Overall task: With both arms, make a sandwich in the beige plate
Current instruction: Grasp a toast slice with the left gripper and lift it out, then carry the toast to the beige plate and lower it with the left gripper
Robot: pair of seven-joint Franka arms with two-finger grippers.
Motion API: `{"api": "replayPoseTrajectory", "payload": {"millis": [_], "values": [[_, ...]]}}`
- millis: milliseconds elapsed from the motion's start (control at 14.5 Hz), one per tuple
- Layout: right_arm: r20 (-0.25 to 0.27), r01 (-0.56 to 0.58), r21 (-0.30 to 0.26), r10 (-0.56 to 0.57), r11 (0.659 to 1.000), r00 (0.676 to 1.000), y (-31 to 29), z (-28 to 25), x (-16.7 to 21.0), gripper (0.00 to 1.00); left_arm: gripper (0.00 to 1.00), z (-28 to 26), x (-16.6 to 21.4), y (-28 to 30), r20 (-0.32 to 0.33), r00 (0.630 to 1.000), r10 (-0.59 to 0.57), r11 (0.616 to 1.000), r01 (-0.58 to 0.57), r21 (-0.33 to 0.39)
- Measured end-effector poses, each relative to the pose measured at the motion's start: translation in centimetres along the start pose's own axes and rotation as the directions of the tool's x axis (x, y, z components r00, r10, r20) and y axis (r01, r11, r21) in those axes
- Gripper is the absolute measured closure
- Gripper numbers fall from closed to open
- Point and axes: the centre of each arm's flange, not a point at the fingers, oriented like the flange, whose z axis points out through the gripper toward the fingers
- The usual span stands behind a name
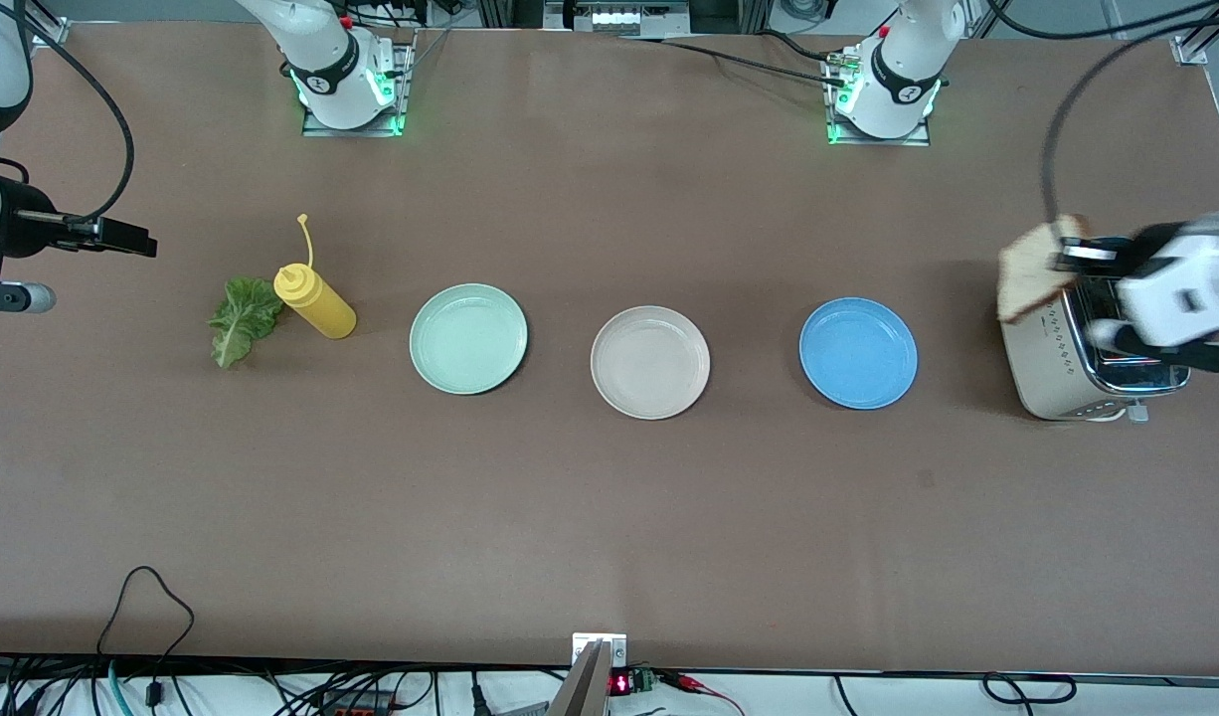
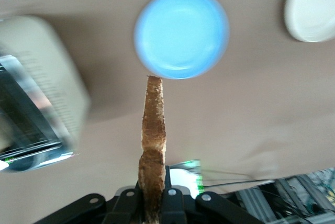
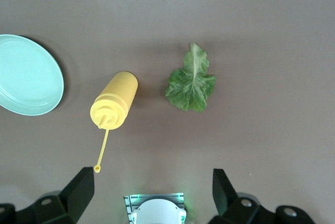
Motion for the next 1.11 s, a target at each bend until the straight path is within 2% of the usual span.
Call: {"api": "replayPoseTrajectory", "payload": {"millis": [138, 276, 414, 553, 829, 1105], "values": [[0.002, -0.005, 0.001, 0.005, 1.000, 1.000, 0.3, 0.0, 0.0, 0.00, 0.90, 2.0, 2.3, 6.7, 0.011, 0.999, 0.037, 0.998, -0.036, -0.056], [0.008, -0.008, 0.002, 0.008, 1.000, 1.000, 0.5, 0.1, 0.0, 0.00, 0.90, 5.0, 5.4, 12.1, -0.004, 0.998, 0.056, 0.992, -0.056, -0.115], [0.013, -0.013, 0.003, 0.013, 1.000, 1.000, 0.7, 0.2, -0.1, 0.00, 0.90, 8.6, 8.9, 15.7, -0.017, 0.999, 0.031, 0.976, -0.034, -0.216], [0.016, -0.022, 0.005, 0.022, 1.000, 1.000, 1.3, 0.4, 0.0, 0.00, 0.90, 12.2, 12.2, 17.4, -0.031, 0.999, -0.009, 0.948, -0.002, -0.319], [0.018, -0.030, 0.007, 0.030, 1.000, 0.999, 1.7, 0.5, 0.0, 0.00, 0.90, 17.6, 15.5, 21.3, -0.102, 0.993, -0.066, 0.909, 0.017, -0.417], [0.017, -0.030, 0.007, 0.030, 1.000, 0.999, 1.7, 0.5, 0.1, 0.00, 0.90, 19.8, 17.7, 21.9, -0.121, 0.983, -0.138, 0.856, 0.057, -0.514]]}}
